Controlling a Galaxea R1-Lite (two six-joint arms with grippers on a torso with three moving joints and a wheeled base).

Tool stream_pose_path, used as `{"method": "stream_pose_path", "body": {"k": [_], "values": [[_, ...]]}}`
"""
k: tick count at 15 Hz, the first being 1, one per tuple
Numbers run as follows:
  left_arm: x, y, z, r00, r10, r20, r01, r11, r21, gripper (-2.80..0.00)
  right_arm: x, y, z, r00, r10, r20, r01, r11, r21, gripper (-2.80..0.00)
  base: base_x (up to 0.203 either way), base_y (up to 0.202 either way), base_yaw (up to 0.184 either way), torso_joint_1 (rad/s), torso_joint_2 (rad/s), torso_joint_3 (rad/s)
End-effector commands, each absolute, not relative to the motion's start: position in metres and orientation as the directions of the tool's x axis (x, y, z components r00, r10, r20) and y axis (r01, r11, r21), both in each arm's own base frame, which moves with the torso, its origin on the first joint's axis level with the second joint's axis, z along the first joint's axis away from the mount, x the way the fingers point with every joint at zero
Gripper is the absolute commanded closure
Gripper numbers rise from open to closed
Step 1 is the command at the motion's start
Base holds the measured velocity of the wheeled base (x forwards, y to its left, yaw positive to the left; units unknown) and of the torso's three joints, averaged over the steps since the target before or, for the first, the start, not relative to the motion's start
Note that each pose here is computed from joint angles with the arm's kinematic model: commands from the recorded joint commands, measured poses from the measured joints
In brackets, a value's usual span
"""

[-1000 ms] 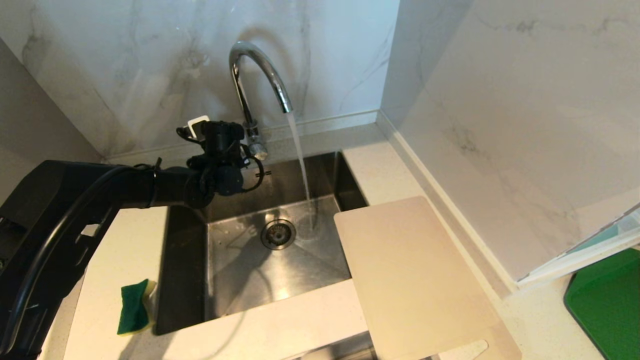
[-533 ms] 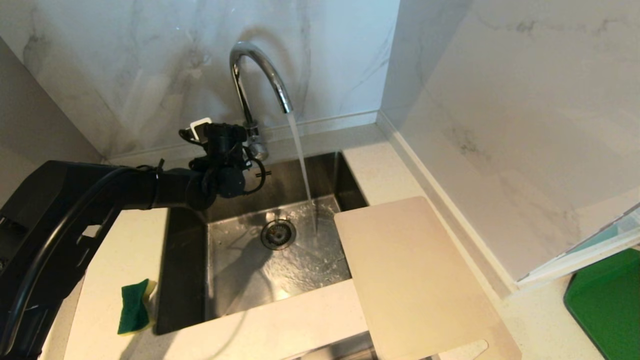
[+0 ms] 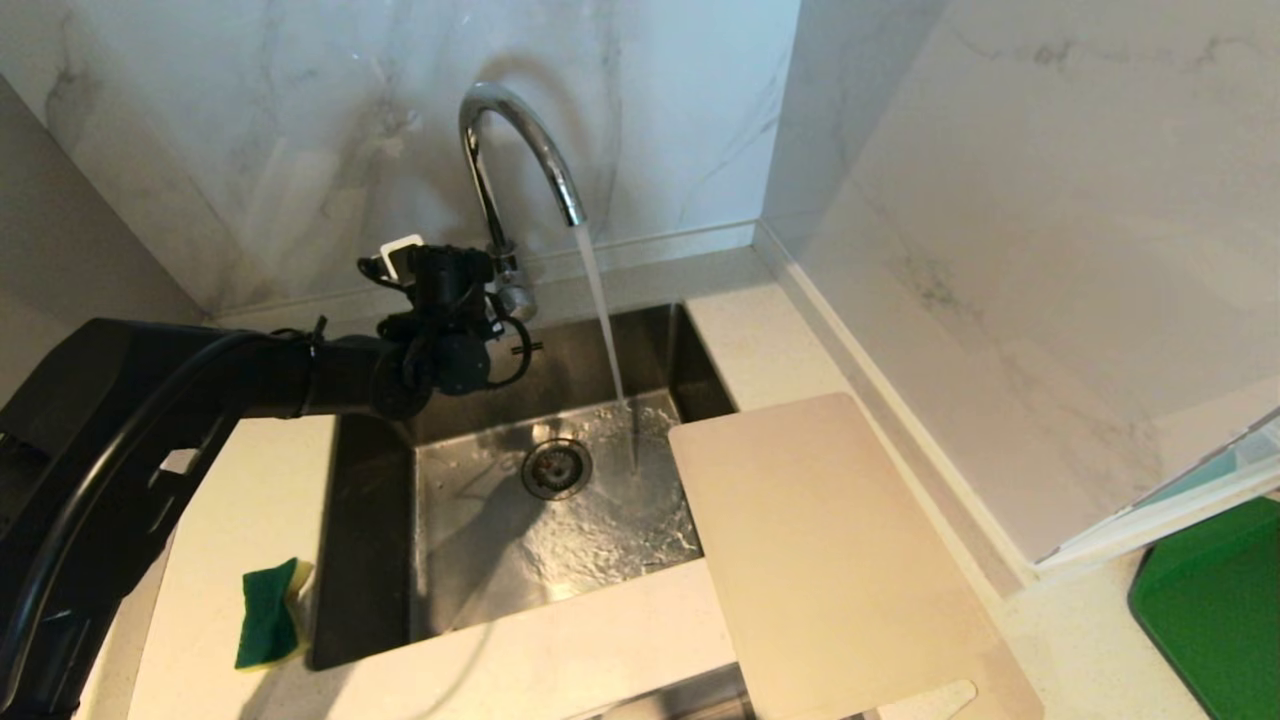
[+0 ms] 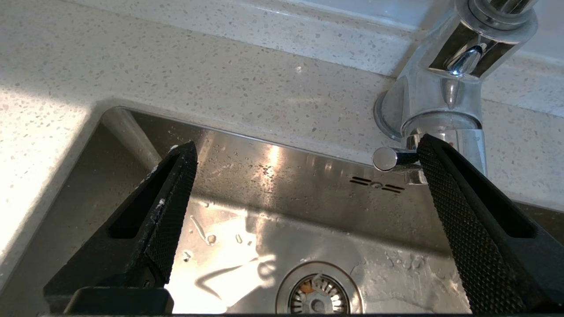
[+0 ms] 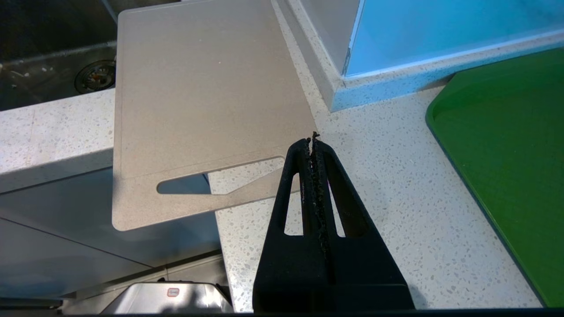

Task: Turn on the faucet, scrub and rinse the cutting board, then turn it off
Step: Turn on the tap

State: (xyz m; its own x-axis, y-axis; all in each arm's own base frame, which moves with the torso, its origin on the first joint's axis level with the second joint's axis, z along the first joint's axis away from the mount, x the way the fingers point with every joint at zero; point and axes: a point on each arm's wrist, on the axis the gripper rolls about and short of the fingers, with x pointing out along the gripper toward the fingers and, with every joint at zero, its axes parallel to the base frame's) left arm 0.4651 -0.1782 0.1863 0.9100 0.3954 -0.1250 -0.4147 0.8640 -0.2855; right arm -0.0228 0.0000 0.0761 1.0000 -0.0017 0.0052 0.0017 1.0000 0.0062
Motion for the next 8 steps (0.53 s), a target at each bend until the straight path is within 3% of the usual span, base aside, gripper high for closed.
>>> {"method": "stream_pose_path", "body": {"k": [1, 8], "values": [[0.461, -0.177, 0.201, 0.914, 0.394, -0.099, -0.404, 0.859, -0.315, -2.8, -0.023, 0.0, 0.076, 1.0, -0.002, 0.006, 0.001, 1.0, 0.006, 0.0, 0.0, 0.0, 0.0, 0.0, 0.0, 0.0], [0.447, -0.179, 0.236, 0.929, 0.369, -0.031, -0.352, 0.855, -0.382, -2.8, -0.023, 0.0, 0.076, 1.0, -0.002, 0.006, 0.001, 1.0, 0.006, 0.0, 0.0, 0.0, 0.0, 0.0, 0.0, 0.0]]}}
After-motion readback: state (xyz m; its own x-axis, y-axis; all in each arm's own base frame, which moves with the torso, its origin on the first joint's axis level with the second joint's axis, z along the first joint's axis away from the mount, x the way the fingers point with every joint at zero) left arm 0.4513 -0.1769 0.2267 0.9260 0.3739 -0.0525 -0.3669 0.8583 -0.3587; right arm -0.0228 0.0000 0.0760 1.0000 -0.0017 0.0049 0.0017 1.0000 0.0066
